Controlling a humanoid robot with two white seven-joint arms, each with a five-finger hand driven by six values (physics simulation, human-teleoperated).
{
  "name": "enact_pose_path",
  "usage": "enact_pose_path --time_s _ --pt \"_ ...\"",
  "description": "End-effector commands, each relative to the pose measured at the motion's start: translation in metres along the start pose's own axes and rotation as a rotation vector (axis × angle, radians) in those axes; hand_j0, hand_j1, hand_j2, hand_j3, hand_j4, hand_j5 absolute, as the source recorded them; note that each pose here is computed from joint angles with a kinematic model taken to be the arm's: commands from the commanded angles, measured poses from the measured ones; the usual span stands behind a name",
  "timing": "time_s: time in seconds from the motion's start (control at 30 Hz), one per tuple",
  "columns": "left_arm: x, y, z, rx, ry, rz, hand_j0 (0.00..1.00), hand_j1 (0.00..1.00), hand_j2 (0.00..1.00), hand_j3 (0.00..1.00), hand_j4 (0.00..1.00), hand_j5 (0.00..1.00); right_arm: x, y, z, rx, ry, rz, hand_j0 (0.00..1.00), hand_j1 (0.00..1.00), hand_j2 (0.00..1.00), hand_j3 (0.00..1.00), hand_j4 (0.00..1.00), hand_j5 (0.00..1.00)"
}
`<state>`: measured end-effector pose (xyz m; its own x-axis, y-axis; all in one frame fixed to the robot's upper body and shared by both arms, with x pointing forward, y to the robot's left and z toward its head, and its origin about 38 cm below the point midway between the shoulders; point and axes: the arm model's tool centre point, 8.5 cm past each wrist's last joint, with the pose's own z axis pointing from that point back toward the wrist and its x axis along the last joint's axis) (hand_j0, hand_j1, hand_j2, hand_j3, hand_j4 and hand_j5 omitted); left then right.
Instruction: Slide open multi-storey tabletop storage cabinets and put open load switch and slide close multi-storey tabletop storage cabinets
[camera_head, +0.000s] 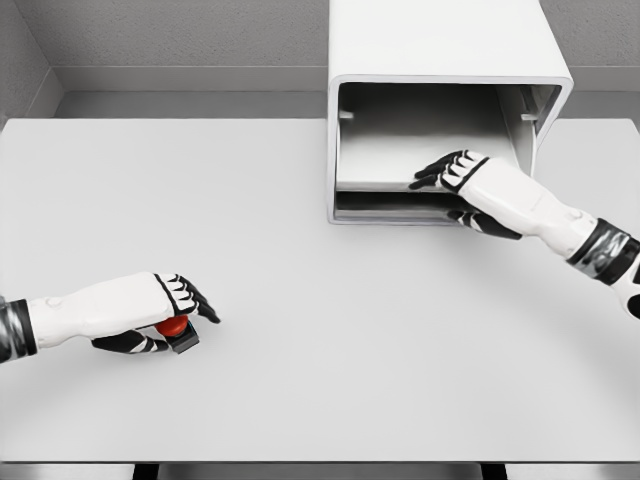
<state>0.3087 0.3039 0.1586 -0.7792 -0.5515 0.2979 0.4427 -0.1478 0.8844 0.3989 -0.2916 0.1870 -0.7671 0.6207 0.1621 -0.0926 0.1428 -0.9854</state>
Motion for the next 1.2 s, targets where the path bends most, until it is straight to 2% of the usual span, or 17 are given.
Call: enact_pose_path --time_s 0.0,0.17,0.4,0.47,0.57,0.6,0.63,0.93,1.0,1.17 --pt "0.000 0.001 0.001 0.002 0.000 0.005 0.75 0.75 0.75 0.75 0.75 0.75 0.001 -0.006 0.000 -0.014 -0.004 0.005 0.73 0.73 0.73 0.73 0.73 0.73" --pt "-0.001 0.002 0.003 -0.004 0.004 0.000 0.71 0.71 0.71 0.71 0.71 0.71 0.009 -0.008 0.003 -0.012 -0.024 0.016 0.73 0.73 0.73 0.73 0.73 0.73" --pt "-0.002 0.002 0.005 -0.012 0.009 -0.005 0.68 0.68 0.68 0.68 0.68 0.68 0.011 -0.013 0.020 -0.024 -0.006 0.020 0.73 0.73 0.73 0.73 0.73 0.73" --pt "-0.003 0.003 0.007 -0.018 0.012 -0.008 0.67 0.67 0.67 0.67 0.67 0.67 0.018 -0.015 0.019 -0.030 -0.024 0.025 0.73 0.73 0.73 0.73 0.73 0.73" --pt "-0.004 0.003 0.009 -0.024 0.016 -0.011 0.65 0.65 0.65 0.65 0.65 0.65 0.017 -0.014 0.021 -0.024 -0.020 0.024 0.73 0.73 0.73 0.73 0.73 0.73" --pt "-0.004 0.003 0.009 -0.025 0.018 -0.012 0.61 0.61 0.61 0.61 0.61 0.61 0.018 -0.012 0.022 -0.019 -0.019 0.022 0.73 0.73 0.73 0.73 0.73 0.73" --pt "-0.004 0.003 0.009 -0.025 0.016 -0.012 0.49 0.49 0.49 0.49 0.49 0.49 0.018 -0.012 0.025 -0.024 -0.014 0.021 0.73 0.73 0.73 0.73 0.73 0.73" --pt "-0.004 0.003 0.008 -0.027 0.016 -0.014 0.49 0.49 0.49 0.49 0.49 0.49 0.028 -0.020 0.037 -0.034 -0.020 0.042 0.73 0.73 0.73 0.73 0.73 0.73" --pt "-0.005 0.010 0.008 -0.015 0.017 -0.027 0.49 0.49 0.49 0.49 0.49 0.49 0.027 -0.021 0.040 -0.032 -0.017 0.041 0.73 0.73 0.73 0.73 0.73 0.73" --pt "-0.007 0.020 0.007 0.001 0.017 -0.047 0.49 0.49 0.49 0.49 0.49 0.49 0.025 -0.042 0.044 -0.085 -0.010 0.053 0.73 0.73 0.73 0.73 0.73 0.73"
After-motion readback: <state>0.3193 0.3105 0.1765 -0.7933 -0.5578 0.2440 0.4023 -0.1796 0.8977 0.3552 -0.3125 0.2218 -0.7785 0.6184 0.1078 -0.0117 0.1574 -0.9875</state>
